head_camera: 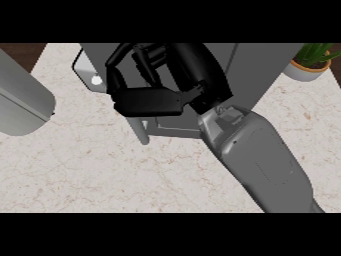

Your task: Pick up the bottled water, place it into the cabinet and close the cabinet

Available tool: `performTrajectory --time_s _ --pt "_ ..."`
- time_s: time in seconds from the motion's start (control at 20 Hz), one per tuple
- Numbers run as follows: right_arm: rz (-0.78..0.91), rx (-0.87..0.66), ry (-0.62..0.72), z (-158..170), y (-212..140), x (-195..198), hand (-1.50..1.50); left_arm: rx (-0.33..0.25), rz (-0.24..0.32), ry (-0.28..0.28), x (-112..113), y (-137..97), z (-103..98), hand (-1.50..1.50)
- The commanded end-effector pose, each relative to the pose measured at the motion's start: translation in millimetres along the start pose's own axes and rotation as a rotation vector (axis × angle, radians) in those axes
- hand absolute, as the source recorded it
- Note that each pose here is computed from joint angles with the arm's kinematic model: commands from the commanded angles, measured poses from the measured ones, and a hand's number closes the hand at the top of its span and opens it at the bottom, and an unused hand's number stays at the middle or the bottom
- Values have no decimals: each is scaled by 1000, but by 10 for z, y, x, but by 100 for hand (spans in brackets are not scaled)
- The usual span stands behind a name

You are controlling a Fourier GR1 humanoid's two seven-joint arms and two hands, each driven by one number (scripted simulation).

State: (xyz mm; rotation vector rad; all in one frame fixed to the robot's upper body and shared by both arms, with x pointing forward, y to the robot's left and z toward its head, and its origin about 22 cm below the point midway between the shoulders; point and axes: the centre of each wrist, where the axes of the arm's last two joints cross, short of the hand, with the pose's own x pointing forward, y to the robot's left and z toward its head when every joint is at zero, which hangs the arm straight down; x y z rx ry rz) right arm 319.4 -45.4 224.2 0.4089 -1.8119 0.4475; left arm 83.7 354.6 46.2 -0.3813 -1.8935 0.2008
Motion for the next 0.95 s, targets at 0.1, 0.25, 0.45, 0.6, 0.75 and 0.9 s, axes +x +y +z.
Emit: performTrajectory --time_s 0.1,0.25,0.45,0.6,0.75,0.9 --pt "11 -46 80 -235 -209 -396 150 -8 -3 -18 118 160 -147 150" --pt "45 -52 99 -276 -363 -499 150 -25 16 -7 63 104 -95 150" --pt "39 -100 89 -314 -494 -458 150 -41 11 -6 95 146 -143 150" --pt "64 -123 118 -286 -534 -657 150 -70 13 -1 94 92 -187 150" --pt "79 -98 119 -308 -559 -664 150 -52 13 -4 44 94 -254 150" --pt "70 -109 95 -345 -617 -578 150 -61 8 -19 77 102 -298 150"
